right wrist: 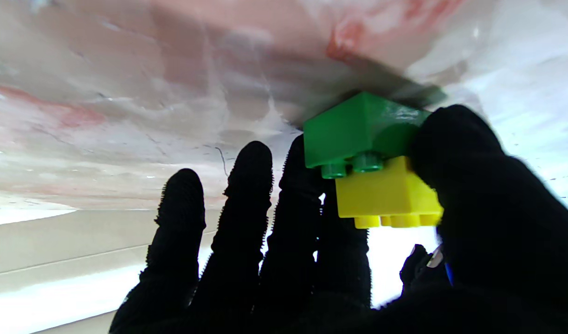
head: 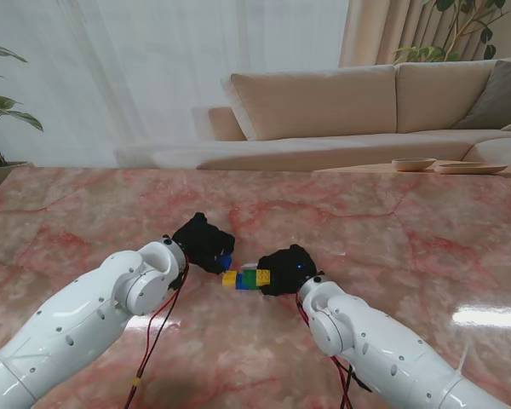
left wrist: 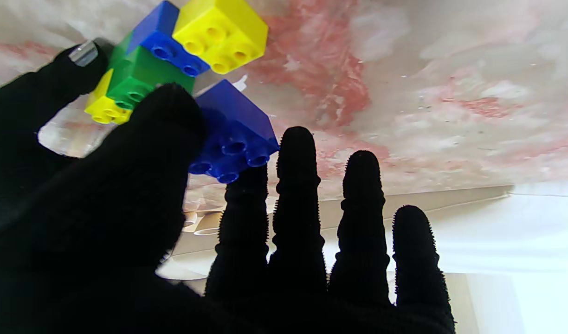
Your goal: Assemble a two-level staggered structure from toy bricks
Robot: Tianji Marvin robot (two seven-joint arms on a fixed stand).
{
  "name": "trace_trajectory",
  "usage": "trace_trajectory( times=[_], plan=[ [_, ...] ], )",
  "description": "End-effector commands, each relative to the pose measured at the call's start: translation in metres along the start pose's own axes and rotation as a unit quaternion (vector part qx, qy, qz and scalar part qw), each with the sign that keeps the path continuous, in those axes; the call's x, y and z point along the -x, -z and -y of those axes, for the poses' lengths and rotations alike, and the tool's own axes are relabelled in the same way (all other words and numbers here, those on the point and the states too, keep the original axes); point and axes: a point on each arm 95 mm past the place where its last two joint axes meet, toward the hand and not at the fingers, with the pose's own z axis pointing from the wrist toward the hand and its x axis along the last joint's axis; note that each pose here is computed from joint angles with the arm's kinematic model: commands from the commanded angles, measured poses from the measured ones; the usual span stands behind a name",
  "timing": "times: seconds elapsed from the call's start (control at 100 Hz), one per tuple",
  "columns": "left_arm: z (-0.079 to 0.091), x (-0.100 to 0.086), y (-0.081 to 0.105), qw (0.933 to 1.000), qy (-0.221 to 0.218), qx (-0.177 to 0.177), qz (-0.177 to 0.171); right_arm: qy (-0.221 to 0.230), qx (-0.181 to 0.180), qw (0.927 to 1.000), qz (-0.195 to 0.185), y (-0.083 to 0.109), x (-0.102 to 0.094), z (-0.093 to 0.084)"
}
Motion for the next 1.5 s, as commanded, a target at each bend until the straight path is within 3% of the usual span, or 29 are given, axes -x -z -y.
trace_trajectory(
  times=[0.0,0.53,0.78,1.49],
  plan=[
    [-0.001,-0.007,-0.004,1.0,0.004,-0.001,-0.006,0.0,-0.024,0.9997,0.006,0.004,0.002,0.016],
    [-0.011,-0.022,-0.02,0.999,-0.017,0.019,-0.038,0.0,-0.022,0.9997,0.009,0.003,0.003,0.015],
    [-0.018,-0.025,-0.026,0.9989,-0.02,0.025,-0.035,0.0,-0.018,0.9998,0.012,0.003,0.004,0.016],
    [-0.016,-0.023,-0.02,0.9991,-0.022,0.022,-0.027,-0.003,-0.011,0.9999,0.008,-0.002,0.001,0.016]
  ],
)
